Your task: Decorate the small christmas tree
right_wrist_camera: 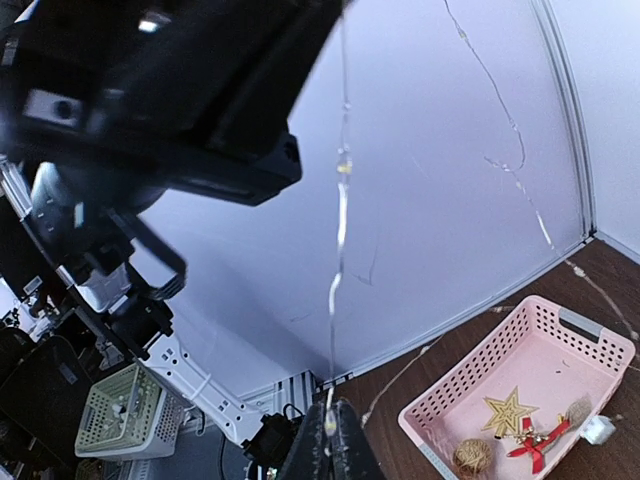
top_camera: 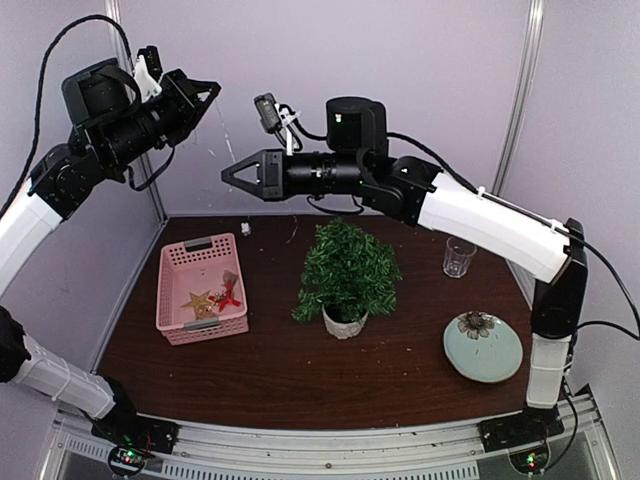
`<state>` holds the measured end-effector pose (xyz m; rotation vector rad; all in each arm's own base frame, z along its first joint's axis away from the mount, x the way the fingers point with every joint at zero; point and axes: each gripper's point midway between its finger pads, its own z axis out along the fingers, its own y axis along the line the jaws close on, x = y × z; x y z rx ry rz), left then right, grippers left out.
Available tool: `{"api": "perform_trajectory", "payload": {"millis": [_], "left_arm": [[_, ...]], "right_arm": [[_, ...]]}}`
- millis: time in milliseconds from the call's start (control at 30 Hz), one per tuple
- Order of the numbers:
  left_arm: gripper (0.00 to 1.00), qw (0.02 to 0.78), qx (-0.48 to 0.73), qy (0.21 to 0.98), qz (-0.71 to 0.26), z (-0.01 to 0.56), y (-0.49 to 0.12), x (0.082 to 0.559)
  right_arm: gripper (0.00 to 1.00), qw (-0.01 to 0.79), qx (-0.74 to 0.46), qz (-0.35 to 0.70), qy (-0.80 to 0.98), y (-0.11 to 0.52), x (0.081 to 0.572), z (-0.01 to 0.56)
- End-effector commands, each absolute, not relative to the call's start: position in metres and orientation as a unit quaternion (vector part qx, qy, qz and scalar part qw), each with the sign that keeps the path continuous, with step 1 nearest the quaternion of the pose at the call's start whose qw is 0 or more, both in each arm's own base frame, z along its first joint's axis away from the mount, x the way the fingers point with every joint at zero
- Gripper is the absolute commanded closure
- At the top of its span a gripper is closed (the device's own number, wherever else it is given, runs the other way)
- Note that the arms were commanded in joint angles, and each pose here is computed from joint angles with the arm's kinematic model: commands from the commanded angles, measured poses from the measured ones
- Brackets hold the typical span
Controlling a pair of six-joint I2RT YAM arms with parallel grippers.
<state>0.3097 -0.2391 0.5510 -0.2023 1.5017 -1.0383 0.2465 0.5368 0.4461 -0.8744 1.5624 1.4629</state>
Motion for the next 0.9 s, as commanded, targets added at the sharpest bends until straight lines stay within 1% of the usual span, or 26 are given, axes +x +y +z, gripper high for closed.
{"api": "perform_trajectory", "payload": {"millis": [0, 67, 233, 367, 500, 600, 667, 800, 867], "left_arm": [[1.0, 0.62, -0.064, 0.686, -0.376, 0.537, -0.21, 0.317], [1.0, 0.593, -0.049, 0.718, -0.361, 0.517, -0.21, 0.323], [1.0, 0.511, 0.023, 0.777, -0.366, 0.453, -0.232, 0.326], [1.0, 0.474, 0.061, 0.798, -0.368, 0.414, -0.244, 0.321], [1.0, 0.491, 0.094, 0.767, -0.401, 0.414, -0.248, 0.306], [1.0, 0.512, 0.108, 0.75, -0.405, 0.422, -0.243, 0.296], [1.0, 0.506, 0.132, 0.75, -0.405, 0.427, -0.245, 0.288], [1.0, 0.477, 0.196, 0.738, -0.435, 0.435, -0.258, 0.265], [1.0, 0.478, 0.211, 0.728, -0.444, 0.443, -0.258, 0.256]], "right_arm": [[1.0, 0.401, -0.371, 0.589, 0.596, 0.508, 0.222, 0.471], [1.0, 0.397, -0.359, 0.597, 0.598, 0.501, 0.229, 0.472], [1.0, 0.361, -0.323, 0.639, 0.597, 0.497, 0.25, 0.472], [1.0, 0.339, -0.318, 0.647, 0.604, 0.498, 0.257, 0.466], [1.0, 0.33, -0.328, 0.651, 0.6, 0.496, 0.251, 0.469], [1.0, 0.332, -0.341, 0.652, 0.59, 0.489, 0.242, 0.48], [1.0, 0.334, -0.351, 0.655, 0.58, 0.482, 0.233, 0.492], [1.0, 0.333, -0.367, 0.648, 0.578, 0.468, 0.22, 0.502], [1.0, 0.336, -0.374, 0.644, 0.577, 0.46, 0.213, 0.507]]}}
